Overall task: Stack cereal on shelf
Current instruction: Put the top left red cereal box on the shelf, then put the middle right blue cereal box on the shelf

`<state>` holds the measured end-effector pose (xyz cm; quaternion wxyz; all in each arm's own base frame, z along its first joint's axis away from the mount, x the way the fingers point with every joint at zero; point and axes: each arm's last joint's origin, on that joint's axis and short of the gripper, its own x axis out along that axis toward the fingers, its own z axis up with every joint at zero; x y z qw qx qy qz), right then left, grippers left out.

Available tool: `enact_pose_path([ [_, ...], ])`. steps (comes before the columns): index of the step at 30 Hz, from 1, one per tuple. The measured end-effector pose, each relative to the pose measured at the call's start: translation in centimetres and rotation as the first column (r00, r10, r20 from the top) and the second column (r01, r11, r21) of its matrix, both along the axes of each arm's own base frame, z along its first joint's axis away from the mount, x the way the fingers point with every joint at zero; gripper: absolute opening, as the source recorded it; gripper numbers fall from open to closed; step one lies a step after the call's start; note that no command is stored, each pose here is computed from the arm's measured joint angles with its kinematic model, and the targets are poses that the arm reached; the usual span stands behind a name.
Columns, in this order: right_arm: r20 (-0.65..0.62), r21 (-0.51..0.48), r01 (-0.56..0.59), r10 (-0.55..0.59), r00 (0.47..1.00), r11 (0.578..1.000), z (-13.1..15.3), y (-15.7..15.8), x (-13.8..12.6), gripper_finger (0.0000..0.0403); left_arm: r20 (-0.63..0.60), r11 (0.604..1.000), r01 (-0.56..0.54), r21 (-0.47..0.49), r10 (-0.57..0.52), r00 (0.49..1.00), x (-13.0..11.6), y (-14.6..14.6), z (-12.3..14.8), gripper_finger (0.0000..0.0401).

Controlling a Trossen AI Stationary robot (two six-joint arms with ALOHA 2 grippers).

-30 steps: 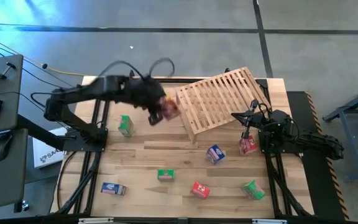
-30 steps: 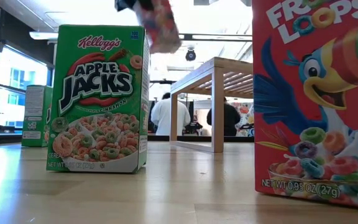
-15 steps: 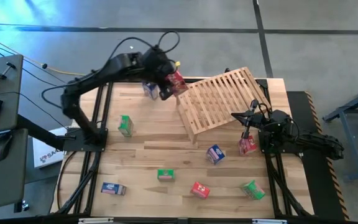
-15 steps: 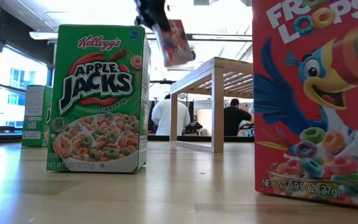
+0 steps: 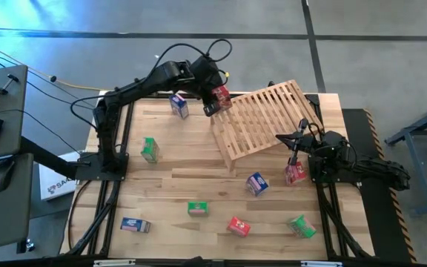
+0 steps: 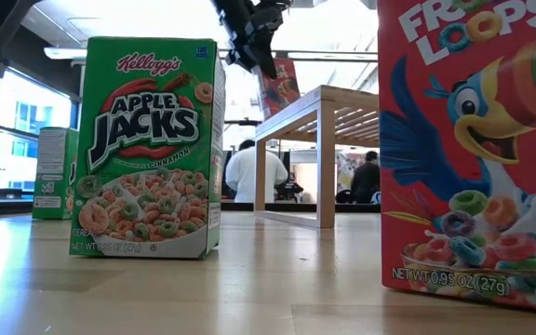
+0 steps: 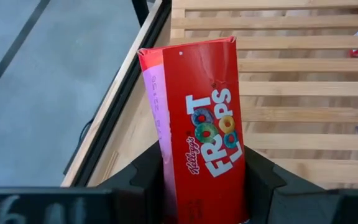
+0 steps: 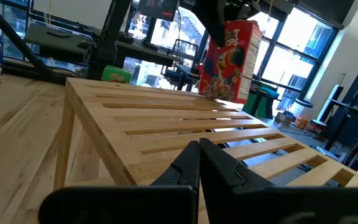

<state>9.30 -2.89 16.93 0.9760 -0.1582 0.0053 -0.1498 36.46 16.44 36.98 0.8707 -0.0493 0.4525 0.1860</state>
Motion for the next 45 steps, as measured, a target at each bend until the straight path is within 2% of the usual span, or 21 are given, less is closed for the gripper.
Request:
enact_pose_path([
  [8, 0.000, 0.000, 0.000, 0.000, 1.000, 1.000, 0.0, 0.0, 0.0, 0.0000, -0.006, 1.000, 0.016, 0.001, -0.016, 1.000, 0.0, -0.2, 0.1, 0.0135],
  [19, 0.000, 0.000, 0.000, 0.000, 1.000, 1.000, 0.0, 0.0, 0.0, 0.0000, -0.033, 0.998, 0.068, 0.013, -0.068, 0.997, 0.5, -0.9, -0.3, 0.0196],
  [30, 0.000, 0.000, 0.000, 0.000, 1.000, 1.000, 0.0, 0.0, 0.0, 0.0000, 0.019, 0.994, 0.093, 0.065, -0.095, 0.995, 0.7, -0.8, 0.3, 0.0211],
  [40, 0.000, 0.000, 0.000, 0.000, 1.000, 1.000, 0.0, 0.0, 0.0, 0.0000, 0.144, 0.969, 0.153, 0.193, -0.182, 0.973, -1.6, -2.7, 4.6, 0.0211],
  [43, 0.000, 0.000, 0.000, 0.000, 1.000, 1.000, 0.0, 0.0, 0.0, 0.0000, 0.136, 0.960, 0.195, 0.202, -0.225, 0.965, -2.6, -4.0, 4.6, 0.0200],
  [45, 0.000, 0.000, 0.000, 0.000, 1.000, 1.000, 0.0, 0.0, 0.0, 0.0000, 0.147, 0.942, 0.281, 0.183, -0.309, 0.940, -3.4, -5.2, 4.1, 0.0185],
])
